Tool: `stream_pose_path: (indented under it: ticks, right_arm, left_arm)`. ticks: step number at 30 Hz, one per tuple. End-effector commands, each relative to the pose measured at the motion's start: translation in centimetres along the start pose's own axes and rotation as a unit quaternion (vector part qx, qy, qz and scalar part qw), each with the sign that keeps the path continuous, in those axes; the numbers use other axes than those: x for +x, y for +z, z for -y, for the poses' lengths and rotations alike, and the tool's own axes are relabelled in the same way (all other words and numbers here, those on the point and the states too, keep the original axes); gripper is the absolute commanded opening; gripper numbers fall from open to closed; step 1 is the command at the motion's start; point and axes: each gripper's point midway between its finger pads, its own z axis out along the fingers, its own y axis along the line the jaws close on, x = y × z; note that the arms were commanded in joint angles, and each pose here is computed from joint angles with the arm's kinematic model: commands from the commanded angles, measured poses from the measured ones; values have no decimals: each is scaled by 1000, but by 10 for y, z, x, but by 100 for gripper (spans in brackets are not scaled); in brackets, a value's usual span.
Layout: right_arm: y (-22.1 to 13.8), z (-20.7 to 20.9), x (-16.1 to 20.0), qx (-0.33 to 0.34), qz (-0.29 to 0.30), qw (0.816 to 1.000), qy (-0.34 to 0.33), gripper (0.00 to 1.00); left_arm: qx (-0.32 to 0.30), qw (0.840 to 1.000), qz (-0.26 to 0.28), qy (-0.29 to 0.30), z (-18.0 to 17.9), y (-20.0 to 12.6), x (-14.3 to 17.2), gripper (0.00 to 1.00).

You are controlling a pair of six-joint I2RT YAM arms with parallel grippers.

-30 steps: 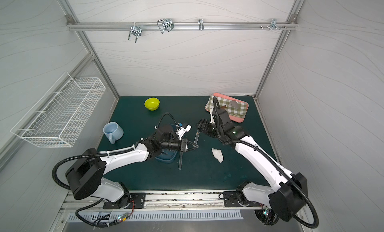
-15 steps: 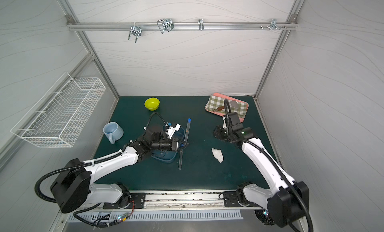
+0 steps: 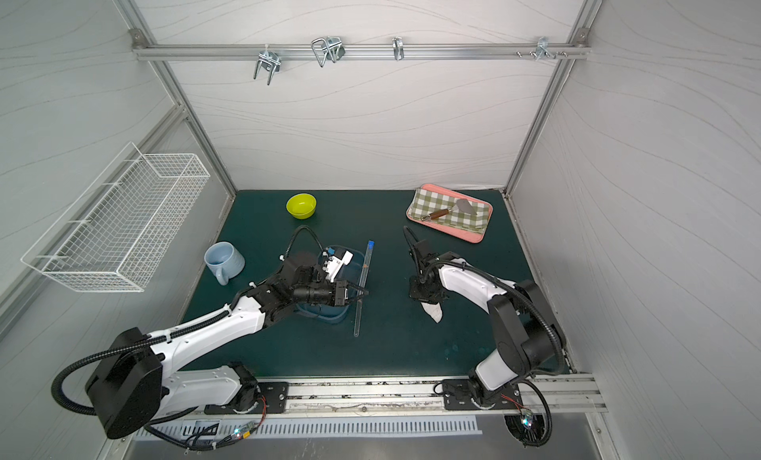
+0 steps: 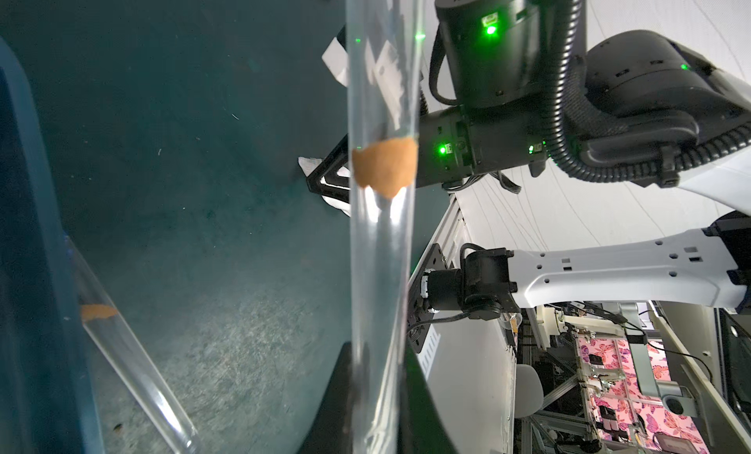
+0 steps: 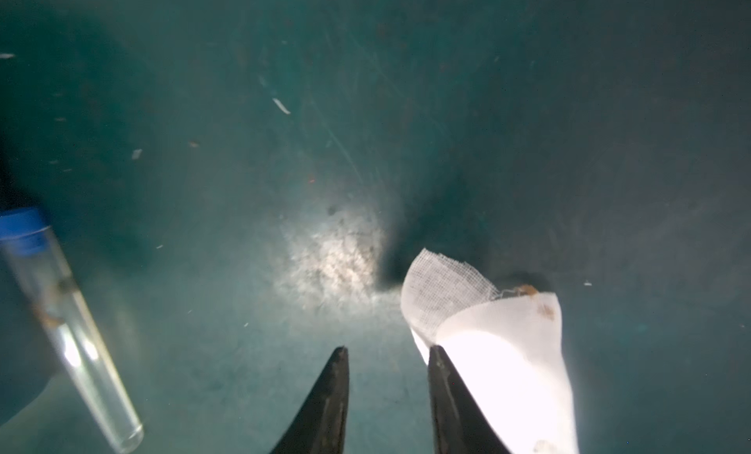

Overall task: Wipe the exteriors of test tubes
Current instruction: Pick up the cleaning item at the center of the board.

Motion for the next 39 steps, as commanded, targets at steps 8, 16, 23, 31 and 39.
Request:
stream_pose_path:
  ticks: [8, 16, 23, 31, 39]
  right_arm:
    - [16, 3, -9, 47, -6, 999, -14, 27]
    - [-6, -6, -19, 20, 22, 1000, -11, 0]
    - [-68, -23, -38, -124, 71, 988, 52, 0]
    - [-156, -50, -55, -319, 115, 937, 79, 0]
    - [-205, -83, -54, -439, 116, 888, 65, 0]
  left_arm:
    - [16, 1000, 6, 20, 11, -1, -8, 2]
    - [11, 1000, 11, 17, 9, -2, -8, 2]
    - [8, 1000, 10, 17, 7, -1, -8, 3]
    - [8, 1000, 7, 20, 7, 2, -10, 3]
    - [13, 1000, 6, 20, 10, 5, -15, 3]
